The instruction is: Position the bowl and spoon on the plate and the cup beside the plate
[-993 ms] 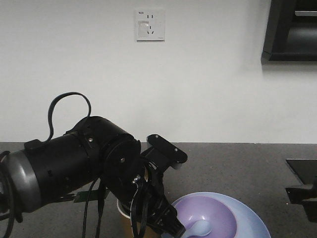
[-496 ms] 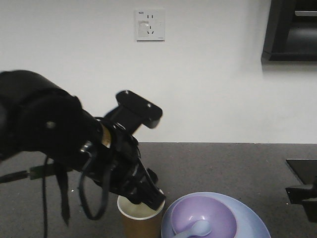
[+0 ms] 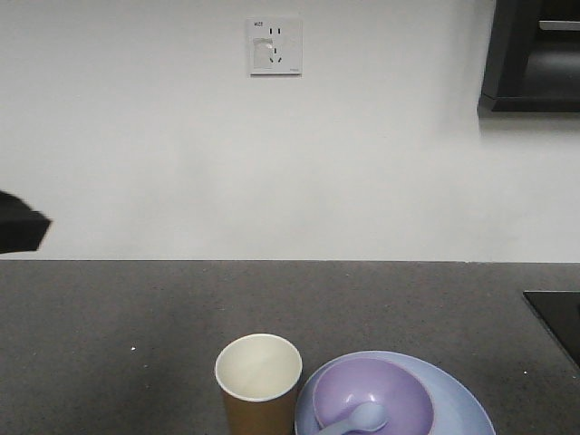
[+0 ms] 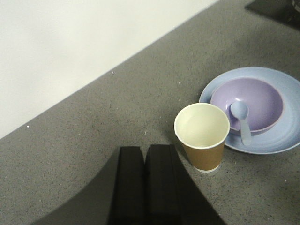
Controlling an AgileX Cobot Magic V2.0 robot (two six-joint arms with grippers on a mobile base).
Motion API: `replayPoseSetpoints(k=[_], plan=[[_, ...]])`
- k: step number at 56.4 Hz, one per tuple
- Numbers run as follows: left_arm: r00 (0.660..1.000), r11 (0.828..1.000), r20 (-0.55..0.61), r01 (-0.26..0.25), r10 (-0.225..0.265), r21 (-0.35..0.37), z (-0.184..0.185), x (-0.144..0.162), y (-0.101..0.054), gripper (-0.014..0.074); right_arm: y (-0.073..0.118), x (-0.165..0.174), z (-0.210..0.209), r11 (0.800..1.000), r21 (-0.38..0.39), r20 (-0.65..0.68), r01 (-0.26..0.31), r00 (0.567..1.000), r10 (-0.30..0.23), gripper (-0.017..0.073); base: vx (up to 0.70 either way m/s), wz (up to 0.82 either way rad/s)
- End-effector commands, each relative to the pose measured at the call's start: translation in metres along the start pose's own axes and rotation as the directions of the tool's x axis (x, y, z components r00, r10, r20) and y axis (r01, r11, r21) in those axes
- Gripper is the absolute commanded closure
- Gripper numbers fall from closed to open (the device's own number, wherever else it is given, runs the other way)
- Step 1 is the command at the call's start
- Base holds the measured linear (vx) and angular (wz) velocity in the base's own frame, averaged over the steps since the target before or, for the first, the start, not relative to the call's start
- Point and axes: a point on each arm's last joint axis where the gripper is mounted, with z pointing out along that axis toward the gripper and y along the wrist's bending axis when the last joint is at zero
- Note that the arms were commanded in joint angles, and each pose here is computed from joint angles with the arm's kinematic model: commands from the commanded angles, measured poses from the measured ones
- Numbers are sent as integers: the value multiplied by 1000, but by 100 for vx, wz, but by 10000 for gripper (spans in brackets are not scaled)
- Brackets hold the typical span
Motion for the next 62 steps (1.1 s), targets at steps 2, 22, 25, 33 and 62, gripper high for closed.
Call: replayPoseSetpoints(k=[2,22,25,33,62], plan=[[980,999,192,42,-43,10,-23,21,3,601,1,-3,-25,999,34,222,2,975,-9,573,0,0],[950,993,300,57,-87,108,0,105,-18,599,7,62,-38,996,87,493,-19,870,-27,571,0,0],[957,993,279,55,-83,108,4,110,-19,599,7,68,-38,996,85,482,-18,876,-26,571,0,0],[968,993,240,50,-75,106,11,119,-21,599,8,74,-34,997,79,444,-15,896,-22,571,0,0],[919,997,387,55,-71,51,15,114,-15,597,8,75,-33,997,77,430,-13,903,-22,571,0,0]])
